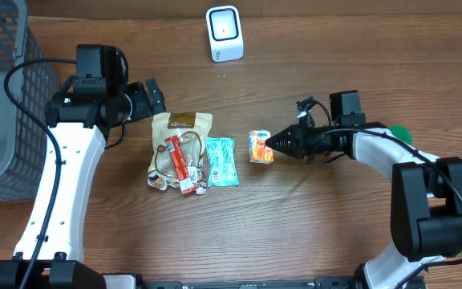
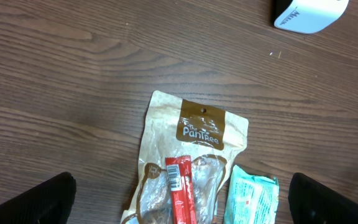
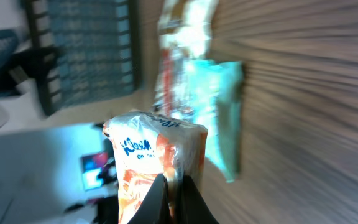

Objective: Scan the item barcode
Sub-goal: 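Lift the Kleenex pack and rotate the right gripper sideways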

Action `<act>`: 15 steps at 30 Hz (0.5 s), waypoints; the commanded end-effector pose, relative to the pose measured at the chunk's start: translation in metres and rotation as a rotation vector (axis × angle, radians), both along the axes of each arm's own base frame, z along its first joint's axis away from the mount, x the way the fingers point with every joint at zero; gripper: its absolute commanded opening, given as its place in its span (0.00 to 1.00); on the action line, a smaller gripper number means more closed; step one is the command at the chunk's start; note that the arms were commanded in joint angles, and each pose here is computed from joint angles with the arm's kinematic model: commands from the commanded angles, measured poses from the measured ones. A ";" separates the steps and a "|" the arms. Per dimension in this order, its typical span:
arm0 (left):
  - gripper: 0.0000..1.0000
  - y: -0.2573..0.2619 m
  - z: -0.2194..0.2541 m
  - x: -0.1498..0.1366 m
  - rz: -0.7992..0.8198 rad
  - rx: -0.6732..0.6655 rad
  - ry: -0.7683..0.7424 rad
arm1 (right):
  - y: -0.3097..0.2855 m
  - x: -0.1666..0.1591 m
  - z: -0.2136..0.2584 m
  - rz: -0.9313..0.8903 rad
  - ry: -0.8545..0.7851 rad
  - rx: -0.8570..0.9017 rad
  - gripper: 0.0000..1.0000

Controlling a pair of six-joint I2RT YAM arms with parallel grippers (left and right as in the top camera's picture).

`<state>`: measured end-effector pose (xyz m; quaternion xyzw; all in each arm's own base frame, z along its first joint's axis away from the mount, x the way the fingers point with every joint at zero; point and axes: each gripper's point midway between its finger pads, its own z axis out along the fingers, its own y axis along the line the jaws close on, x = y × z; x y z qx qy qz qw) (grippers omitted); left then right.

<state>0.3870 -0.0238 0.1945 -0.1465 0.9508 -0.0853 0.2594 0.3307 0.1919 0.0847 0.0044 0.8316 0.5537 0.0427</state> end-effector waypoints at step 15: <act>1.00 0.002 0.005 0.001 -0.018 0.016 -0.018 | -0.008 -0.025 0.065 0.147 -0.125 0.408 0.04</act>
